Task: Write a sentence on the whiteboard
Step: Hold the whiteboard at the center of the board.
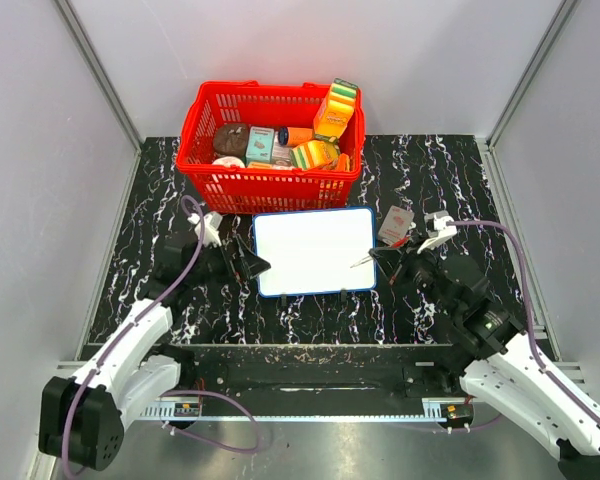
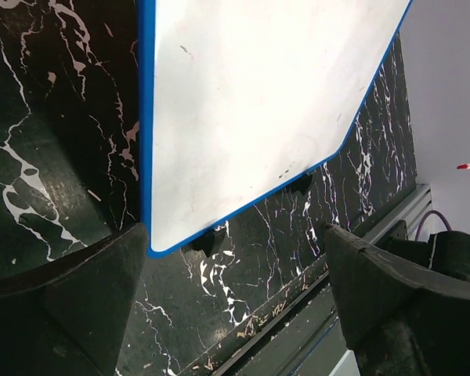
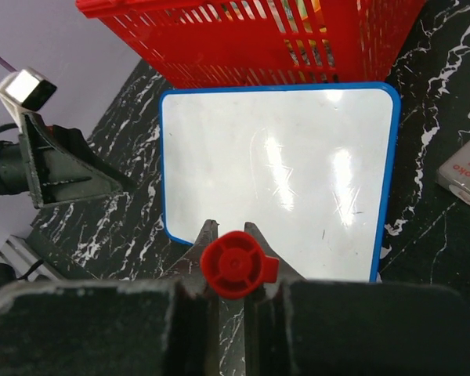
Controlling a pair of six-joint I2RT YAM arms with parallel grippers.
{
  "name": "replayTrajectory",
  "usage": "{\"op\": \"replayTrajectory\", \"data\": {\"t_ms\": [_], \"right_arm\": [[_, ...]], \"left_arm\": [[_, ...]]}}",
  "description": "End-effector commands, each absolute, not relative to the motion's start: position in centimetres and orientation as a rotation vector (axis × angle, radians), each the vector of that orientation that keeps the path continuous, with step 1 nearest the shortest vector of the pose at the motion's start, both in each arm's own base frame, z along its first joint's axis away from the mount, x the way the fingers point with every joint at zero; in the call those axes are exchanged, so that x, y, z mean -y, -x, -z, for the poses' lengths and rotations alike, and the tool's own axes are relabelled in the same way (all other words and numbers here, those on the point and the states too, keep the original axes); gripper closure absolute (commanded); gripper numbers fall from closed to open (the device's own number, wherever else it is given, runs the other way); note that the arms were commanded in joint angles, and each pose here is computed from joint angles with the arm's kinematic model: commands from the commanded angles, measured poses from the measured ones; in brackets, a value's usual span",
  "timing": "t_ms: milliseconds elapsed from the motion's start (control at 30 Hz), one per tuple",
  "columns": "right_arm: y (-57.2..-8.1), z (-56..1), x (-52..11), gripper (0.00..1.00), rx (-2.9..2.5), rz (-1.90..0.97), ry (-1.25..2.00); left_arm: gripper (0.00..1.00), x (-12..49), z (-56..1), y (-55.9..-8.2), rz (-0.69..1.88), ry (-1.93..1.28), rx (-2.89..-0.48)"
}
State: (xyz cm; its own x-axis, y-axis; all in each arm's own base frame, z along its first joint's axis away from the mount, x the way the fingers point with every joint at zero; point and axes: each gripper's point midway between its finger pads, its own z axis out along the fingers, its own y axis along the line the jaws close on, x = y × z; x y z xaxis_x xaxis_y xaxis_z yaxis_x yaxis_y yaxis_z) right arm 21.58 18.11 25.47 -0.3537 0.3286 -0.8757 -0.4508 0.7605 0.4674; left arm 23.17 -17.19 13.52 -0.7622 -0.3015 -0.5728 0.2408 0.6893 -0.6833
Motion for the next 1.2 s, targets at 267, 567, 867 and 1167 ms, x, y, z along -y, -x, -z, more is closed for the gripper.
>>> {"op": "replayTrajectory", "data": {"t_ms": [267, 567, 867, 1167], "right_arm": [[-22.3, -26.3, -17.8, 1.00, -1.731, -0.770, 0.085], [-22.3, -26.0, -18.2, 1.00, -1.734, -0.791, 0.084], [-22.5, -25.7, -18.5, 1.00, -1.760, -0.788, 0.087], [-22.8, -24.8, -19.3, 1.00, -1.795, -0.806, 0.083]], "left_arm": [[0.01, 15.1, -15.3, -25.1, 0.944, 0.052, -2.066], [0.01, 12.4, -14.1, -26.5, 0.768, 0.182, -2.037], [0.01, 12.9, -13.2, -28.7, 0.798, 0.163, -1.999], [0.01, 16.6, -13.9, -30.4, 1.075, -0.071, -1.915]]}}
